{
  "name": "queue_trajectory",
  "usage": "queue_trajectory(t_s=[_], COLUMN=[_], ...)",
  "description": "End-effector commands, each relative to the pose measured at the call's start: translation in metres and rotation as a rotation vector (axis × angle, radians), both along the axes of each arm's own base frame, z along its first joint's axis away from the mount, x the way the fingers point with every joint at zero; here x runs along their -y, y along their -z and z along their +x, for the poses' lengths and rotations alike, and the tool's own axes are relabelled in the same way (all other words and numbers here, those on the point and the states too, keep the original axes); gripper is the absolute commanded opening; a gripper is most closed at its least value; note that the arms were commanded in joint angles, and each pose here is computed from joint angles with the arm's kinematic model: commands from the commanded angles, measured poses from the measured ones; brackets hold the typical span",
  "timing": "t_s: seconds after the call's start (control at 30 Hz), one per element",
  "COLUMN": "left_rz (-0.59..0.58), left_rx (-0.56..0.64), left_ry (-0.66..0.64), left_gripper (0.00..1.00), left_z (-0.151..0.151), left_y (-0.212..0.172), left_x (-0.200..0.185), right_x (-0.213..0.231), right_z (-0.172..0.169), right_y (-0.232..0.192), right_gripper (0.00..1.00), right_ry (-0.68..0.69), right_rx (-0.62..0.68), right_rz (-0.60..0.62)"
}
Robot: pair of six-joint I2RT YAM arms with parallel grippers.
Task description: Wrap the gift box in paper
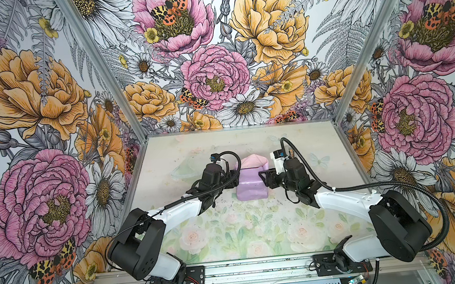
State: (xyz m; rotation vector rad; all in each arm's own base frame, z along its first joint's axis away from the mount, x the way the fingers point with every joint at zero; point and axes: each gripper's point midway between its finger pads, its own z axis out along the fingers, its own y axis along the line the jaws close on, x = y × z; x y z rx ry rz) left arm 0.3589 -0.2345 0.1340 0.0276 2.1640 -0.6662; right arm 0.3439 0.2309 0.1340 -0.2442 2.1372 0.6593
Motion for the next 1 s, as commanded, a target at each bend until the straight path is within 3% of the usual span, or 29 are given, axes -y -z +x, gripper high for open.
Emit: queue_trajectory(t_s=[0.0, 0.1, 0.37, 0.6, 0.97], left_rz=[0.071, 0.068, 0.044, 0.047, 0.053], left_rx=[-0.042, -0.028, 0.011, 0.027, 0.03], left_ry=[-0.045, -0.047, -0.01, -0.016, -0.002], left_gripper=[0.64, 0.55, 0.41, 0.34, 0.29], left_z=[-0.009, -0.008, -0.007, -0.007, -0.012], left_y=[0.019, 0.014, -0.004, -0.01, -0.013], left_x=[-0.016, -0.015, 0.008, 0.012, 0.022], right_x=[0.015, 0.015, 0.006, 0.011, 0.001], right_z=[-0.017, -0.016, -0.015, -0.019, -0.016], right_y=[0.034, 0.033, 0.024, 0.0, 0.003], right_gripper=[0.58, 0.57, 0.57, 0.56, 0.41], right_ry=[0.02, 0.023, 0.021, 0.046, 0.05], right_rx=[-0.102, -0.099, -0.081, -0.039, -0.035], right_rz=[-0.099, -0.101, -0.067, -0.025, 0.022])
